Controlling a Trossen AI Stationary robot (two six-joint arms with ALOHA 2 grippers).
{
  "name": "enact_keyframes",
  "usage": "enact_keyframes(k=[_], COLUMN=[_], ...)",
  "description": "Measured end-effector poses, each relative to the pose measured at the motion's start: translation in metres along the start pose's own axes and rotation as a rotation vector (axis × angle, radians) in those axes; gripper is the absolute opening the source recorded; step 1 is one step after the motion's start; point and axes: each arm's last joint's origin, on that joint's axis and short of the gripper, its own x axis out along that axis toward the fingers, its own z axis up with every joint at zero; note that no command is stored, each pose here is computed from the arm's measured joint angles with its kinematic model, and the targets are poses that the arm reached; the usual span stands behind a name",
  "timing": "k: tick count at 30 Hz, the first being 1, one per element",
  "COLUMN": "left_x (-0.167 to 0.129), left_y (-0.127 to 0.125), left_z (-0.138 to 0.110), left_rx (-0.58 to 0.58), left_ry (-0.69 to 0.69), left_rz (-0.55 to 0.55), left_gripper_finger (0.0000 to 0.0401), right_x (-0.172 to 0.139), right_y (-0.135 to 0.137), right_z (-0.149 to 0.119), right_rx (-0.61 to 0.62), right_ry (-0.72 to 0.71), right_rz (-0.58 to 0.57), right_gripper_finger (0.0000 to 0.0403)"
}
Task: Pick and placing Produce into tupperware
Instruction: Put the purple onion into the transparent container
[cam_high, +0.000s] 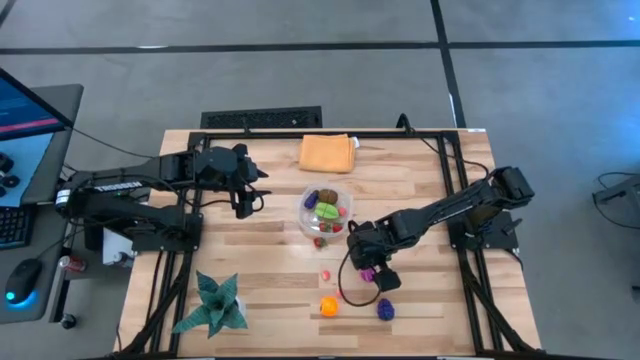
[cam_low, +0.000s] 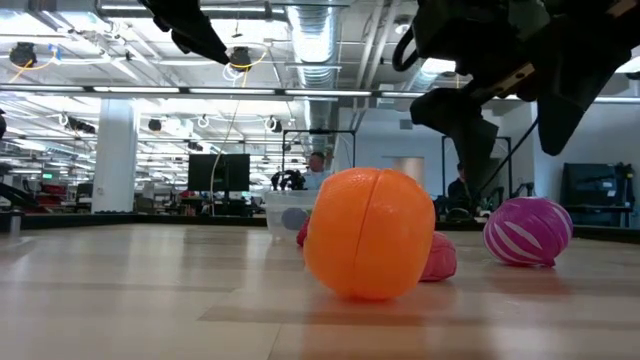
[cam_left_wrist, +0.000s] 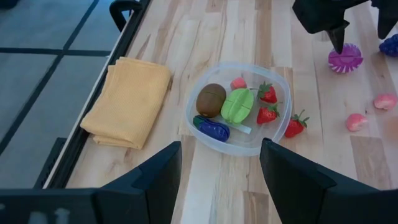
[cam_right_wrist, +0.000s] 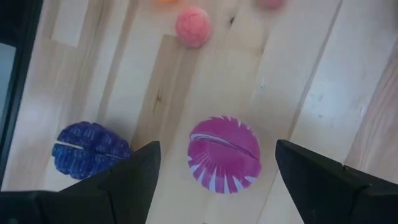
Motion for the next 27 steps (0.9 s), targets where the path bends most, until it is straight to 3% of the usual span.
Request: enact_keyframes(k=[27], left_x=[0.0], left_y=[0.0], left_z=[0.0], left_rx=[-0.005], left_ry=[-0.002], left_rz=[0.0], left_gripper_finger=[0.0208], right_x=[0.016], right_y=[-0.004], right_z=[-0.006], right_rx=[0.012], right_ry=[-0.007], right_rz=[-0.002], right_gripper_finger=[0.0339])
